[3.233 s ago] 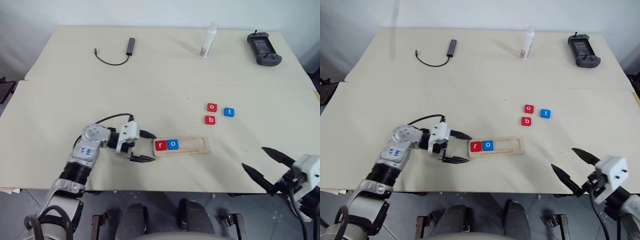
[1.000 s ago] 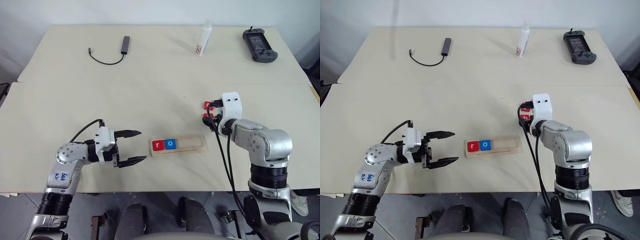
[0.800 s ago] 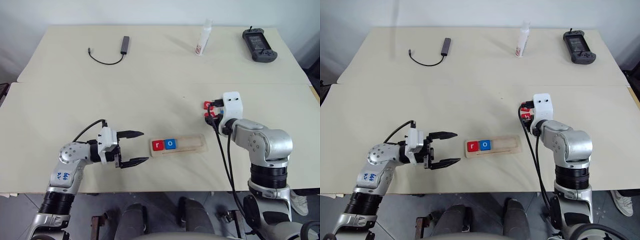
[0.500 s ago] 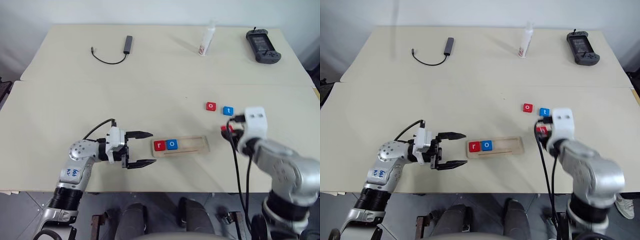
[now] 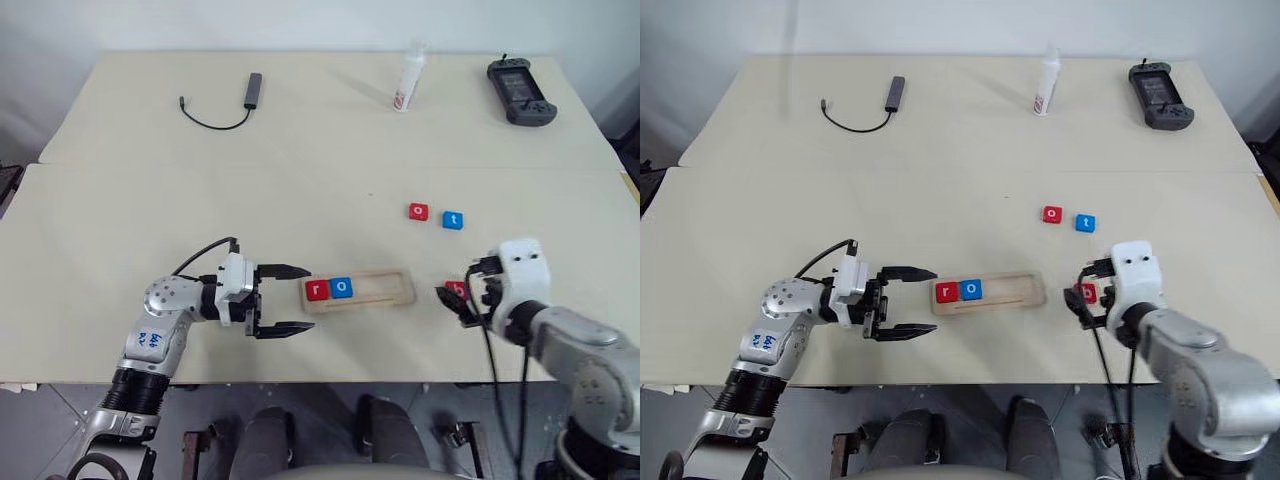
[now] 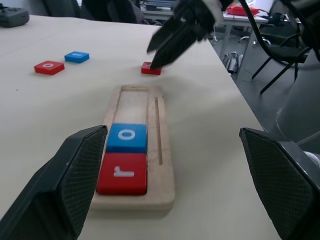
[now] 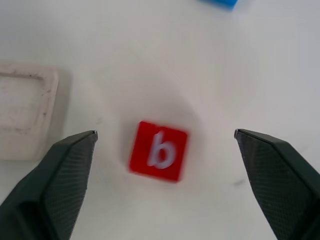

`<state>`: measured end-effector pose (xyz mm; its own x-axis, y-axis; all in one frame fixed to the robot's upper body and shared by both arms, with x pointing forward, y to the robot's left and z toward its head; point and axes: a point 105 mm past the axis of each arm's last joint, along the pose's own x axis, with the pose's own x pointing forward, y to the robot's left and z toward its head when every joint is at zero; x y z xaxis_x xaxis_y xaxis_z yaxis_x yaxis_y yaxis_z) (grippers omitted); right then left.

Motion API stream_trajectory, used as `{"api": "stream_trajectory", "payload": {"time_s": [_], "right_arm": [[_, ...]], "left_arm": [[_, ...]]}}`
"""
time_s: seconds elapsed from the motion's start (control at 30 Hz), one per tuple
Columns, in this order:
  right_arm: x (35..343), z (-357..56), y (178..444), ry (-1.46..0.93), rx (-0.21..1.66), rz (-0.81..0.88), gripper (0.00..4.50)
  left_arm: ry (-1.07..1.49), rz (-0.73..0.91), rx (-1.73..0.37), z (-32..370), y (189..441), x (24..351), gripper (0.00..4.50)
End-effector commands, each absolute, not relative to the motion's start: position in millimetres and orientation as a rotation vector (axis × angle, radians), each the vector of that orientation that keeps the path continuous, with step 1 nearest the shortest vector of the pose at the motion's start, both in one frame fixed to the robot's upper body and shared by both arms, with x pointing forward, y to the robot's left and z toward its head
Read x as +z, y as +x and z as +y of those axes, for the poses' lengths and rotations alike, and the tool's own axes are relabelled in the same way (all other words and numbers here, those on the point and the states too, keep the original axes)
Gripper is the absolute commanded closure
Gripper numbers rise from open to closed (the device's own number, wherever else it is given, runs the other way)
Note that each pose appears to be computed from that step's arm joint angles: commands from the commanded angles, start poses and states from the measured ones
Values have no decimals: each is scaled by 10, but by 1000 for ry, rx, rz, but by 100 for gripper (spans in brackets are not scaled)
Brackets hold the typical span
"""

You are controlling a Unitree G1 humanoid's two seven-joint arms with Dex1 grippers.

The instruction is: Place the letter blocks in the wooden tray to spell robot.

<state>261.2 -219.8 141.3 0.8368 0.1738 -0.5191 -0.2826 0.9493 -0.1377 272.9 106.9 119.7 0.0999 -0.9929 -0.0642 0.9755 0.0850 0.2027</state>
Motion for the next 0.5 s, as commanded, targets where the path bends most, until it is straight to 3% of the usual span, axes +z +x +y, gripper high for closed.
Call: {"api": "stream_trajectory", "payload": {"time_s": [0.03,0.27,0.5], "right_arm": [[1539,-2167,2604,-364,487,478,7],[1411,-2374,2685,-613,879,460,7],[1239,-2523,2951,-683,974,493,7]], "left_arm": [[233,-135,-1459,1107,2715,1270,0],[245,-143,-1434,1141,2704,1288,0],[256,-143,-1407,1183,2643,1301,0]]}}
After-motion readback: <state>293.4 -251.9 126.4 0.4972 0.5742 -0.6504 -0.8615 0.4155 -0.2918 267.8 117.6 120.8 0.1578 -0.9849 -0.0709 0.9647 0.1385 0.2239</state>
